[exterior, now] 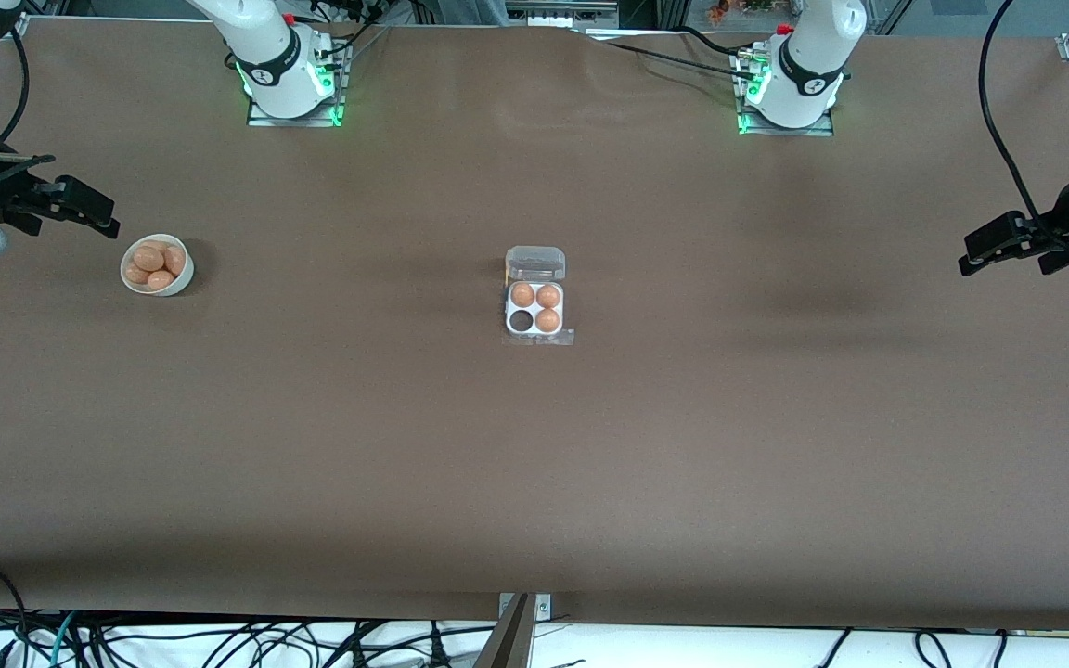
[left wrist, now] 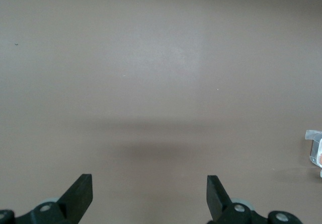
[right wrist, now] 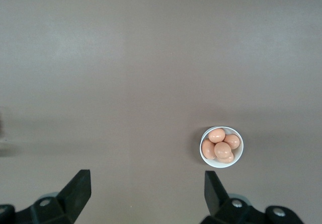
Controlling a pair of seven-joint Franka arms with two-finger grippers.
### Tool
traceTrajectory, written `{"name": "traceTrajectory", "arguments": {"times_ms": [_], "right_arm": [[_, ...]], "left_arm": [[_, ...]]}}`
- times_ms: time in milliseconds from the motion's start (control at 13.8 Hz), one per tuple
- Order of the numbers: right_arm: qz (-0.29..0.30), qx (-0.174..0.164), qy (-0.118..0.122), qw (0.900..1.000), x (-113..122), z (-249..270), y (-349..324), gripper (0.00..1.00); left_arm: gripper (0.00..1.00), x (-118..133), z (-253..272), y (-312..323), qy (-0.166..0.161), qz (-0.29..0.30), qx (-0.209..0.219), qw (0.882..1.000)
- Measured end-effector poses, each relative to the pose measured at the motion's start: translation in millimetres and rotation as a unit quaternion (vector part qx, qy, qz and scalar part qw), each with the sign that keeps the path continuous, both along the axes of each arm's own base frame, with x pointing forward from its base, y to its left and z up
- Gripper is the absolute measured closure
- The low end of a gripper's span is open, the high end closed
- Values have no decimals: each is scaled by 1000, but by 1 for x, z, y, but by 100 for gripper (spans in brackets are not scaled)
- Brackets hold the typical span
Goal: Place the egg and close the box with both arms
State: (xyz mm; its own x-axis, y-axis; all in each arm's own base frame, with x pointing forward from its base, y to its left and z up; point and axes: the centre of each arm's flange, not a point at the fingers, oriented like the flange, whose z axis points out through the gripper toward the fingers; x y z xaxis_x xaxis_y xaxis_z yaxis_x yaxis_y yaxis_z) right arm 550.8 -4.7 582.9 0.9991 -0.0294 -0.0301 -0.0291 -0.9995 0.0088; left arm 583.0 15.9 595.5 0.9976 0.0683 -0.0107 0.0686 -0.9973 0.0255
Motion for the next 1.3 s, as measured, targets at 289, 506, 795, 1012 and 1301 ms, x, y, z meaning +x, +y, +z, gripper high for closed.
{"name": "traceTrajectory", "arguments": {"times_ms": [289, 506, 795, 1012, 1301], "right_arm": [[1, 0, 4, 1000, 0, -3, 0, 0], [1, -2, 32, 999, 6, -25, 0, 0], [-42, -17, 109, 993, 19, -96, -48, 0], [-63, -37, 159, 985, 26, -161, -81, 0], [-56, -63, 143, 986, 14, -226, -96, 0]], "left_arm": [[0, 0, 0, 0, 1, 0, 0, 1000], [0, 0, 0, 0, 2, 0, 0, 1000], [0, -1, 0, 0, 3, 0, 0, 1000], [0, -1, 0, 0, 3, 0, 0, 1000], [0, -1, 0, 0, 3, 0, 0, 1000]]}}
